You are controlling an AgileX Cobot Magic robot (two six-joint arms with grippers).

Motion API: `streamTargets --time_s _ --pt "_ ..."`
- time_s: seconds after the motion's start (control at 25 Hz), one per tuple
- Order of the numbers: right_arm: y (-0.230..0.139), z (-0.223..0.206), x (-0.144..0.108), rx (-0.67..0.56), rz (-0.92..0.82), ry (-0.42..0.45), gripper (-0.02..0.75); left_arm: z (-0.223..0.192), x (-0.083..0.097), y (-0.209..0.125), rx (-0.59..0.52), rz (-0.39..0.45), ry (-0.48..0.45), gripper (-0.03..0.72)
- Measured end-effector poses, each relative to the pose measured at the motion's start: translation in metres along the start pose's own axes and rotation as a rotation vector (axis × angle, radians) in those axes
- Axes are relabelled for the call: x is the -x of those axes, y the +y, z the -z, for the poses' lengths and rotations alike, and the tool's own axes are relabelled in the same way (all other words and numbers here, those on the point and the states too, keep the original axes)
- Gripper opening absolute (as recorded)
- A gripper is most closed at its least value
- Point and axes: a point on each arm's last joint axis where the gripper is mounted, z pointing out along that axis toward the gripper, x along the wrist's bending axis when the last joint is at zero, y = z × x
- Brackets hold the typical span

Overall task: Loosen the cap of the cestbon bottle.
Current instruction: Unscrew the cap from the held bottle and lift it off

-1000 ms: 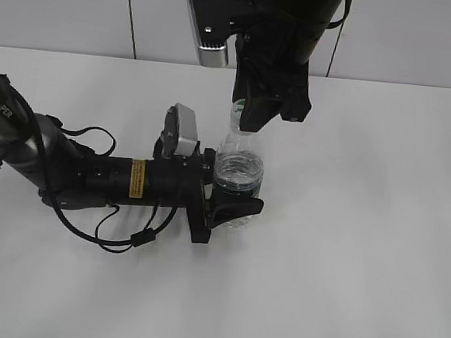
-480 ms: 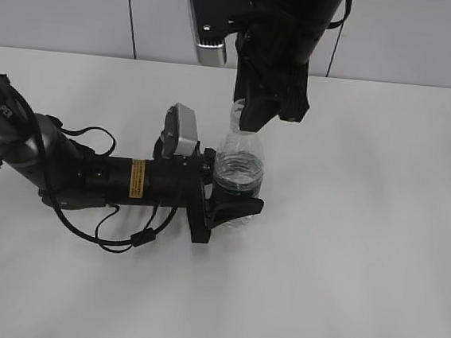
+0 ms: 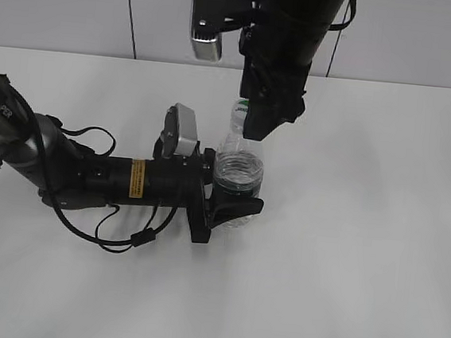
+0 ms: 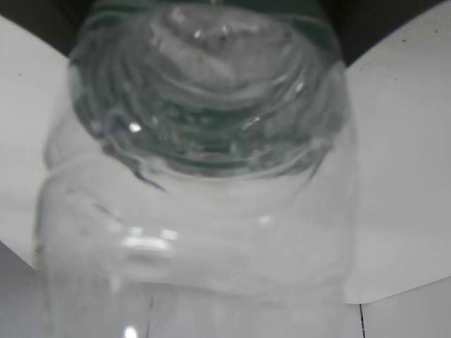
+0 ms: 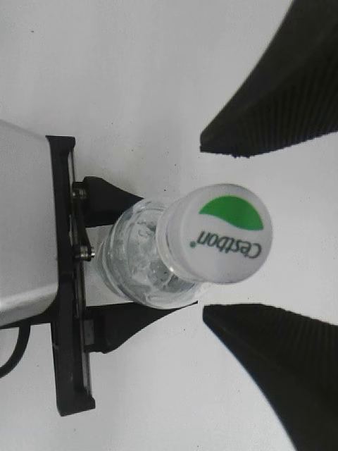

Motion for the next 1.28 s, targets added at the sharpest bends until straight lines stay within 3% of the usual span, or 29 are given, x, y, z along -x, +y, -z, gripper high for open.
streamTargets --time_s 0.2,0.64,0.76,1.0,1.28 --pt "0.0 0.0 0.0 0.0 -0.119 0.0 0.566 0.0 0.0 0.0 0.0 0.0 0.0 0.408" --pt "0.003 0.037 -0.006 0.052 -0.431 -0.065 0.575 0.0 0.0 0.0 0.0 0.001 0.0 0.408" --pt "0.004 0.047 -0.008 0.076 -0.571 -0.075 0.576 0.0 0.0 0.0 0.0 0.0 -0.001 0.408" --pt "0.007 0.056 -0.007 0.121 -1.023 -0.072 0.576 0.0 0.0 0.0 -0.002 -0.001 -0.004 0.408" --pt "0.007 0.056 -0.007 0.129 -1.202 -0.061 0.576 0.0 0.0 0.0 -0.002 -0.001 -0.005 0.408"
